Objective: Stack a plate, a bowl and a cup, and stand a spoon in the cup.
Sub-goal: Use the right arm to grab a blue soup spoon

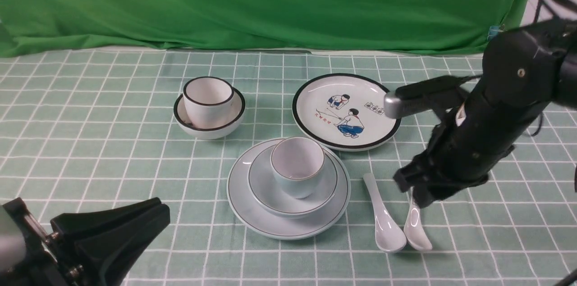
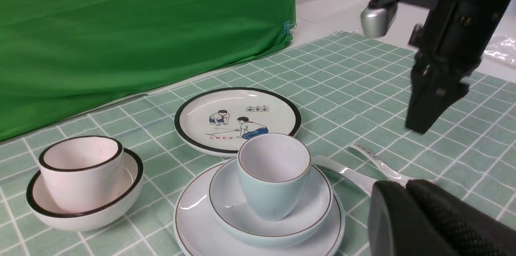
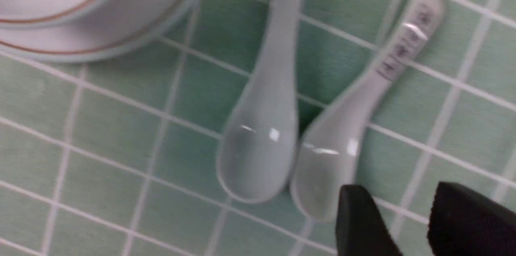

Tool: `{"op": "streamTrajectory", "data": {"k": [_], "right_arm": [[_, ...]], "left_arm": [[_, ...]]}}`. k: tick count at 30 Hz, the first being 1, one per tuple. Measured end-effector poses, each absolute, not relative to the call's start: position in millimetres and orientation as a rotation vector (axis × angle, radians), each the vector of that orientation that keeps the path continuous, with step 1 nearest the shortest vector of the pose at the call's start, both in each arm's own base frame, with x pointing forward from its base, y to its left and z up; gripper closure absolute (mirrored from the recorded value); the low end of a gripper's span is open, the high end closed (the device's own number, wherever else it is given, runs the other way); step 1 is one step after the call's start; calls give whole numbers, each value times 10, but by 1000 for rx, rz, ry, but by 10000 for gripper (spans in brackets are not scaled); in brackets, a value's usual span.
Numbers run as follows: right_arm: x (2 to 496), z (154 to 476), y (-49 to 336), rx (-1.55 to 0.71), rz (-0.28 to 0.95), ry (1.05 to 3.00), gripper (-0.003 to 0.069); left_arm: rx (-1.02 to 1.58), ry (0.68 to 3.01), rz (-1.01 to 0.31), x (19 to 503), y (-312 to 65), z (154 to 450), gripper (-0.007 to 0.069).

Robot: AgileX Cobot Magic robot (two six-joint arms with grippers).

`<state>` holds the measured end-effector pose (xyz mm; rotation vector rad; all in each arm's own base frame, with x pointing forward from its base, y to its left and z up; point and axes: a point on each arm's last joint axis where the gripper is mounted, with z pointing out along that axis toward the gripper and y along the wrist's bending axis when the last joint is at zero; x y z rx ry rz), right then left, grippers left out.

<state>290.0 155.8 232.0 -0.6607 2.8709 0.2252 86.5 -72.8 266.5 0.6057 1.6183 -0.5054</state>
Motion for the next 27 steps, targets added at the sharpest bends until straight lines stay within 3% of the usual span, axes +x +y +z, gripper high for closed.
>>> {"op": "streamTrajectory", "data": {"k": [4,15,27], "right_arm": [[3029,2163,1670,-654,309,2811,320],[3245,1727,1757,-654,292,2783,291],[3362,1511,1794,-659,271,2759,291]], "left_arm": [[609,1623,-506,863,-729,2660,614],[609,1623,-506,863,-729,2660,614],[611,1622,-504,863,-729,2660,613]]}}
